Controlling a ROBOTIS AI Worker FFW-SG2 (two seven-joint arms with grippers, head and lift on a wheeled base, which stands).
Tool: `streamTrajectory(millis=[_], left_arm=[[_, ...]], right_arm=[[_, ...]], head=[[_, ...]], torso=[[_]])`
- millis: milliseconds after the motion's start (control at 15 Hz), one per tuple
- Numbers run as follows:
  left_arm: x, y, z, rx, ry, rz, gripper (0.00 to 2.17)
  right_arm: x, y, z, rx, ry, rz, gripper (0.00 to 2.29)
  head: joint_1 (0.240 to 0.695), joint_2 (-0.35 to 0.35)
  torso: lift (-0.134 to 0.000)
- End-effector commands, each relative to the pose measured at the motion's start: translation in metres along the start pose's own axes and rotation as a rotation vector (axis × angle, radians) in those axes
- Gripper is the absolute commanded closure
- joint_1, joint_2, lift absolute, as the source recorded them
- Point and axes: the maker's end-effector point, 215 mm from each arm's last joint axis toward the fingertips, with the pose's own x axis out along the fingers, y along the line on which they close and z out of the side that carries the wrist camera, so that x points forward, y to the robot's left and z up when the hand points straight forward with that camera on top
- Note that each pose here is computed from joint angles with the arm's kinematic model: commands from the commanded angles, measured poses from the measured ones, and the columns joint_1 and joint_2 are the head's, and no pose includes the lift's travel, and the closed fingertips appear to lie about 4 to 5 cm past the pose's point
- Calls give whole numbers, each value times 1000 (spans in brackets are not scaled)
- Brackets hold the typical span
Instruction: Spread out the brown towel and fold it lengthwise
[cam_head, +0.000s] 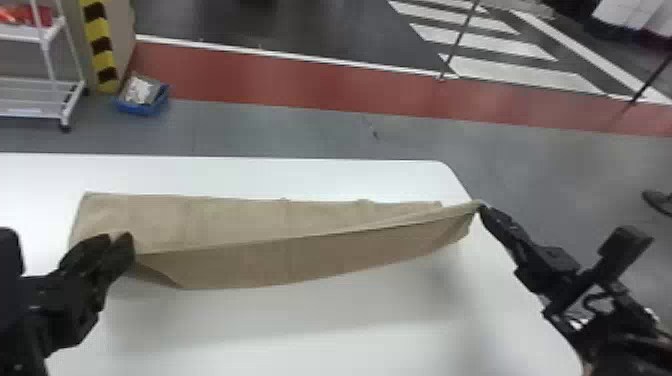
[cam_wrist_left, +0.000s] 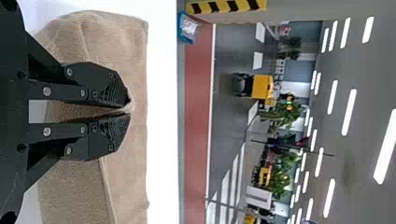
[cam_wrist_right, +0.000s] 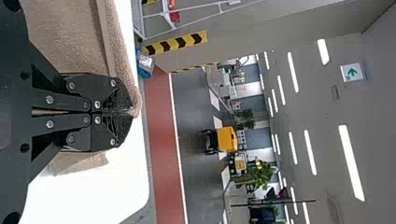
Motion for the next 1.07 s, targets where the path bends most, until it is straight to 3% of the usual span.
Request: streamTrajectory(millis=[0,200,400,733,800,867,1000], left_arm=[[-7,6,-31,36,68,24,49],[-18,39,-57,62,116,84,49],[-29,65,-62,84,129,119,49],[-30,58,-49,90,97,98,80],[-30,56,-47,88,91,93,171],[-30,54,-43,89,81,80,424],[-33,47,-26,84,11,50,1447]], right_arm=[[-2,-1,-4,3,-11,-6,1480],[-4,-16,-5,6,-22,-44,1480],[-4,-31,-2,24,-14,-72,1480],[-1,-22,-1,39,-6,-62,1480],[-2,-22,-1,40,-1,-62,1480],[-3,-22,-1,40,-1,-63,1480],[-6,-23,0,43,-2,-66,1480]], head=[[695,-342],[695,-344],[695,-332],[695,-309],[695,-310],[695,-311],[695,-317]], torso=[[-124],[-124],[-124],[-124],[-124],[-124],[-124]])
